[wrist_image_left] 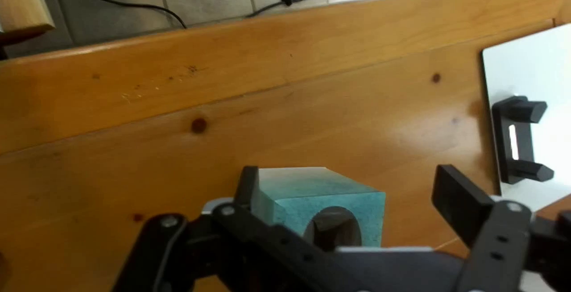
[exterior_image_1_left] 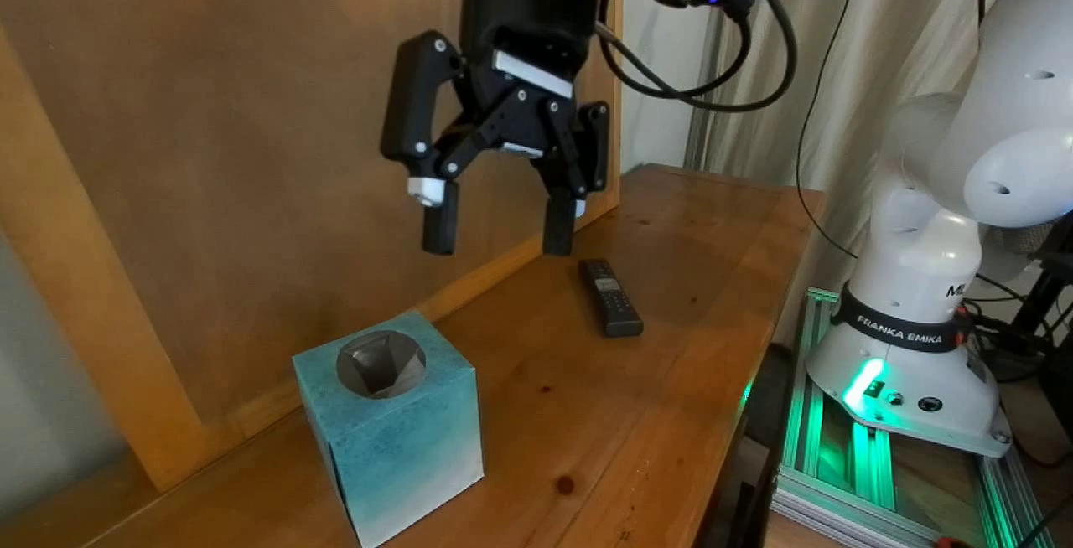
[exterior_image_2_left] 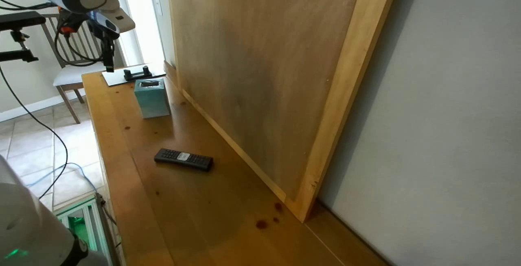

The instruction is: Shift the tissue box to the right end of the counter

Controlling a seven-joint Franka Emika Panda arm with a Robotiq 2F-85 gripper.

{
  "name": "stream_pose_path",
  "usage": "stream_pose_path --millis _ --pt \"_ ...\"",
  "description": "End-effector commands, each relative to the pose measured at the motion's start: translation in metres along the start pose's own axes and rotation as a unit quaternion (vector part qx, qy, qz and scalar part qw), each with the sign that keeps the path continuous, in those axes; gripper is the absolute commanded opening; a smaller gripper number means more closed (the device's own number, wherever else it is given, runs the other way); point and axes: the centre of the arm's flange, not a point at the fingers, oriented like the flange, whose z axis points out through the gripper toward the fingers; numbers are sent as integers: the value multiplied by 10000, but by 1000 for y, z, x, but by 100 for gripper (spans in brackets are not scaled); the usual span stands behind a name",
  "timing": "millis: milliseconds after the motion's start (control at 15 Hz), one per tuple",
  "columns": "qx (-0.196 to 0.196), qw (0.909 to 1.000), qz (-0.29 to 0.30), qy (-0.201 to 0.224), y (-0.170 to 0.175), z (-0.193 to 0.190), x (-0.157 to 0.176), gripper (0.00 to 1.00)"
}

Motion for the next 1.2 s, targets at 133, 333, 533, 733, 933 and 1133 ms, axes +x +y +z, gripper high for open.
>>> stream_pose_path --millis 133,333,533,733,933,1133 --pt "-125 9965 478 674 -38 32 37 100" --pt "-448 9923 688 924 -37 39 53 100" --pt "-717 9877 847 1102 -36 46 69 100" --pt "-893 9863 844 1105 -35 59 83 100" --pt "-920 9869 750 1093 -37 73 97 100" --pt "-1044 9858 651 1142 -31 84 112 100"
